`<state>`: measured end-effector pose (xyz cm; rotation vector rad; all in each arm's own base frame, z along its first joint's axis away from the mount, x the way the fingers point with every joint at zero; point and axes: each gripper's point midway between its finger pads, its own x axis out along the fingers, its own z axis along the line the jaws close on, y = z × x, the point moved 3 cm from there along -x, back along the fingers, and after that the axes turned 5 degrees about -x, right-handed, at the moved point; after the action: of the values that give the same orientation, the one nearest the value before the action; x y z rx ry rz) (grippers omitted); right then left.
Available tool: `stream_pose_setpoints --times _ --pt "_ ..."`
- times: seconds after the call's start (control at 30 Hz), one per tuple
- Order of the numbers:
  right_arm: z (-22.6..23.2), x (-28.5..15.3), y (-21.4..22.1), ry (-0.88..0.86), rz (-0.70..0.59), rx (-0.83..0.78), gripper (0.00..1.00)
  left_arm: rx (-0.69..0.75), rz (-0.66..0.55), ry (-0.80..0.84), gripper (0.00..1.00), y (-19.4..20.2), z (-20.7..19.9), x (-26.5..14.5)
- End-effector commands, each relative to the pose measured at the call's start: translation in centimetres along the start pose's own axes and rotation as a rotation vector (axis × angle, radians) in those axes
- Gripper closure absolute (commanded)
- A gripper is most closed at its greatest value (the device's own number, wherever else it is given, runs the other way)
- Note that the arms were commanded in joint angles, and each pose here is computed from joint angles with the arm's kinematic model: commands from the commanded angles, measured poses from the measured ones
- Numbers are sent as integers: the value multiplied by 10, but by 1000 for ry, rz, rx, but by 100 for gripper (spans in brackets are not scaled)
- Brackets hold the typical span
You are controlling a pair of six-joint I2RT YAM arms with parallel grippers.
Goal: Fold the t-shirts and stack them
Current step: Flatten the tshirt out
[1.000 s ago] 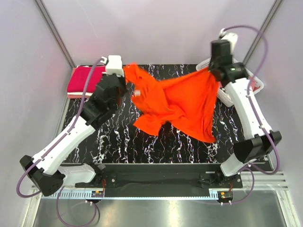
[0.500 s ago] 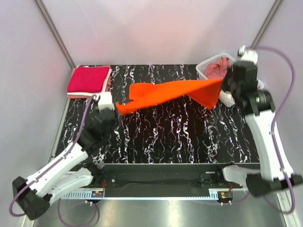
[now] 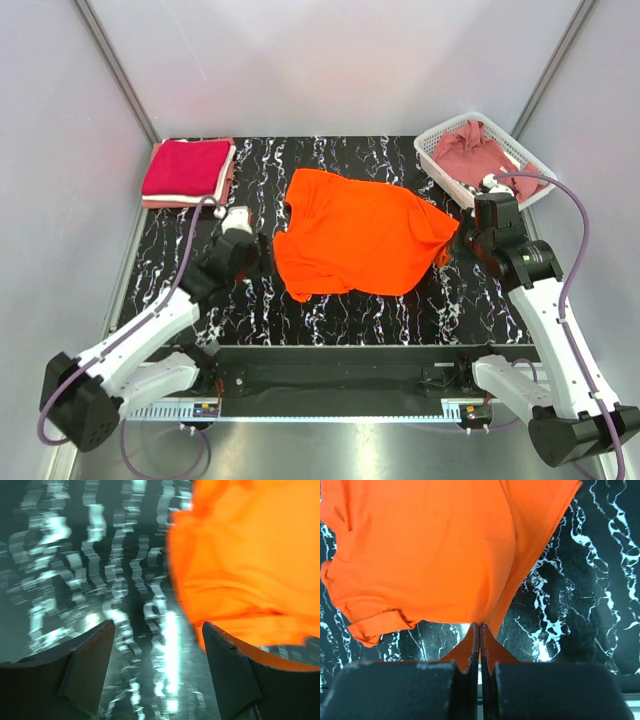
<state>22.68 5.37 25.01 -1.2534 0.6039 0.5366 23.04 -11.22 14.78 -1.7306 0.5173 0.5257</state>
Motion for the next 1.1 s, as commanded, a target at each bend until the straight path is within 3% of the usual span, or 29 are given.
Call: stream_pose_setpoints --times 0.0,0.03,0.1,0.27,0.43,1.07 --pt "7 -5 -1 -54 -31 47 100 15 114 309 24 -5 -53 -1" --pt "7 -2 3 -61 -18 44 100 18 208 375 26 8 -65 1" --pt "11 -2 5 -86 -7 42 100 6 282 446 37 23 -78 4" --pt "14 -10 1 -119 -37 35 100 41 376 440 36 63 -76 13" --pt "17 -11 1 -140 -35 30 100 64 375 351 37 73 -64 32" --pt "20 -13 2 -166 -37 39 100 59 392 268 51 79 -57 57"
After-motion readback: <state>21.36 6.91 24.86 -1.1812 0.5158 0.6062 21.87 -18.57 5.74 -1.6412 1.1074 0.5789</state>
